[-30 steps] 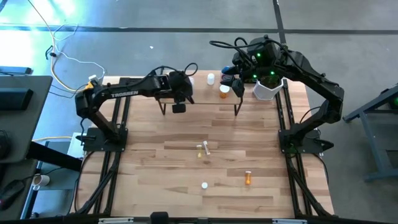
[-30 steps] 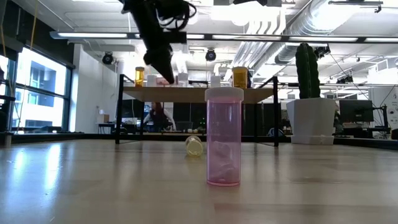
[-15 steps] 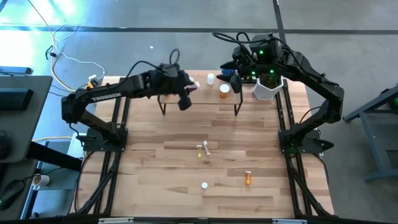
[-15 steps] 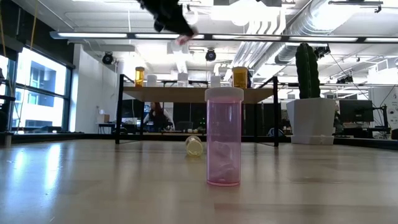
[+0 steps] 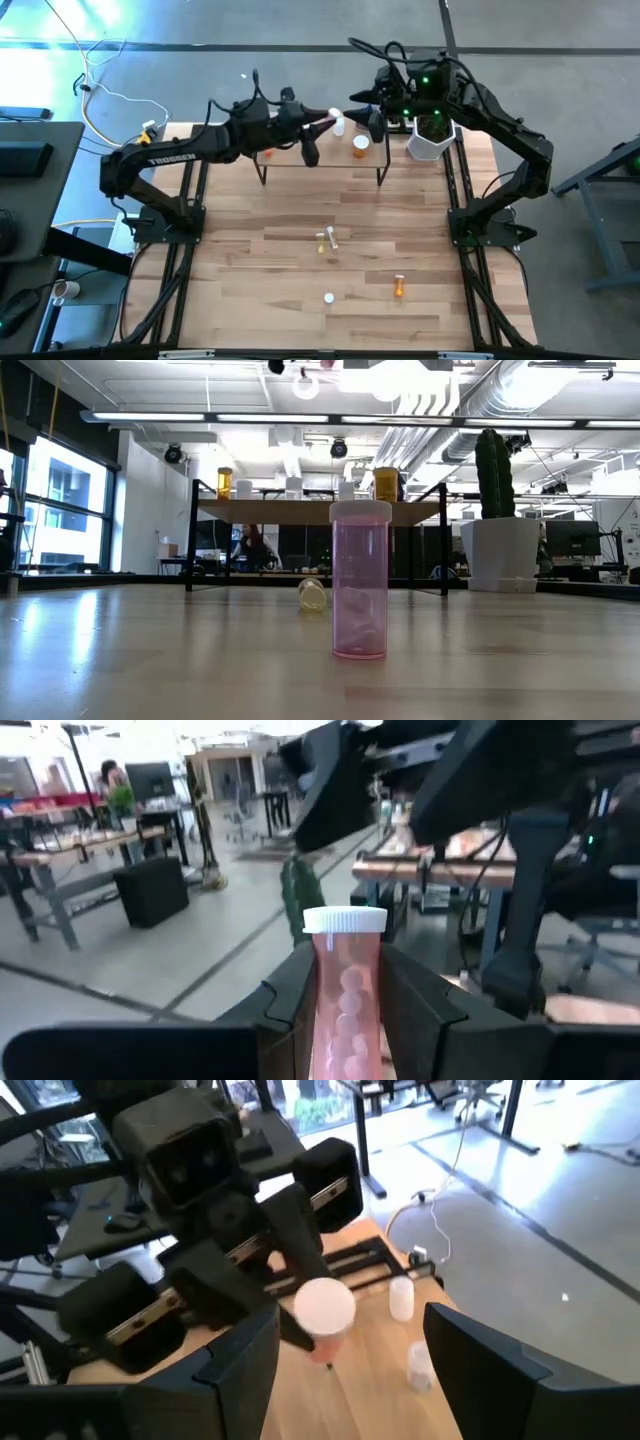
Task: Pick and place medicine bottles onto shelf by color
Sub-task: Adjust the pink pill bottle on the shelf
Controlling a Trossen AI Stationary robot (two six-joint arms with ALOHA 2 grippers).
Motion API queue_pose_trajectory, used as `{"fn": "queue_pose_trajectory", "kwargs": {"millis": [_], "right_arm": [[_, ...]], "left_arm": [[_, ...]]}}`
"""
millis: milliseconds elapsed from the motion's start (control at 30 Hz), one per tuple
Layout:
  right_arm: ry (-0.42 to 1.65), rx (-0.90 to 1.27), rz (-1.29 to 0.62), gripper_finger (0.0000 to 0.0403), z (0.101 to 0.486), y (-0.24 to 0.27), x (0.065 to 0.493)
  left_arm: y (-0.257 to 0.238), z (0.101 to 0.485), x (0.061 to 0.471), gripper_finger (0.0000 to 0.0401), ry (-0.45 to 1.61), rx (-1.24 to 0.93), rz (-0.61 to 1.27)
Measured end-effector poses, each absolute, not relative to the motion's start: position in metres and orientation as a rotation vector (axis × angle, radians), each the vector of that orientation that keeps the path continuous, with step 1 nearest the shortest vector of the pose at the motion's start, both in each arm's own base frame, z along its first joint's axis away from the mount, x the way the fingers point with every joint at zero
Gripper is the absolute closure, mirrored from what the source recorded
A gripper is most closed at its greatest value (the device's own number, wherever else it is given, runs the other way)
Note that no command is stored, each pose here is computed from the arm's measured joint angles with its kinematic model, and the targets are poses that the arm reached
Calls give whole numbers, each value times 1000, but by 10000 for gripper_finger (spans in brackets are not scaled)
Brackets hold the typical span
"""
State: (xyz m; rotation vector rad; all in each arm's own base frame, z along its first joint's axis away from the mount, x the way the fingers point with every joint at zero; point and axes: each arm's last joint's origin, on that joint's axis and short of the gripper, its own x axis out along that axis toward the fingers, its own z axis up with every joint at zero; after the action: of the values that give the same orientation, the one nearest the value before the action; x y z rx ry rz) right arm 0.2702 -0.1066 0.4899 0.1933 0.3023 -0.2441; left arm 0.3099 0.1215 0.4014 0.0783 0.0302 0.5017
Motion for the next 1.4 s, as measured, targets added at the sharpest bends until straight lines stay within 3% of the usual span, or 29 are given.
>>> {"fn": "queue_pose_trajectory", "kwargs": {"millis": [233,700,967,1400], "right_arm": [[261,156,-239,164,494,-107,271],[304,292,-264,164,486,-109,275],[379,387,-366,164,469,-116,288],[414,398,-346,164,461,-119,295]], "left_arm": [[116,396,324,319,8,128,508],[108,376,344,319,138,309,677],[104,376,344,319,148,313,746],[105,373,343,319,189,319,781]]}}
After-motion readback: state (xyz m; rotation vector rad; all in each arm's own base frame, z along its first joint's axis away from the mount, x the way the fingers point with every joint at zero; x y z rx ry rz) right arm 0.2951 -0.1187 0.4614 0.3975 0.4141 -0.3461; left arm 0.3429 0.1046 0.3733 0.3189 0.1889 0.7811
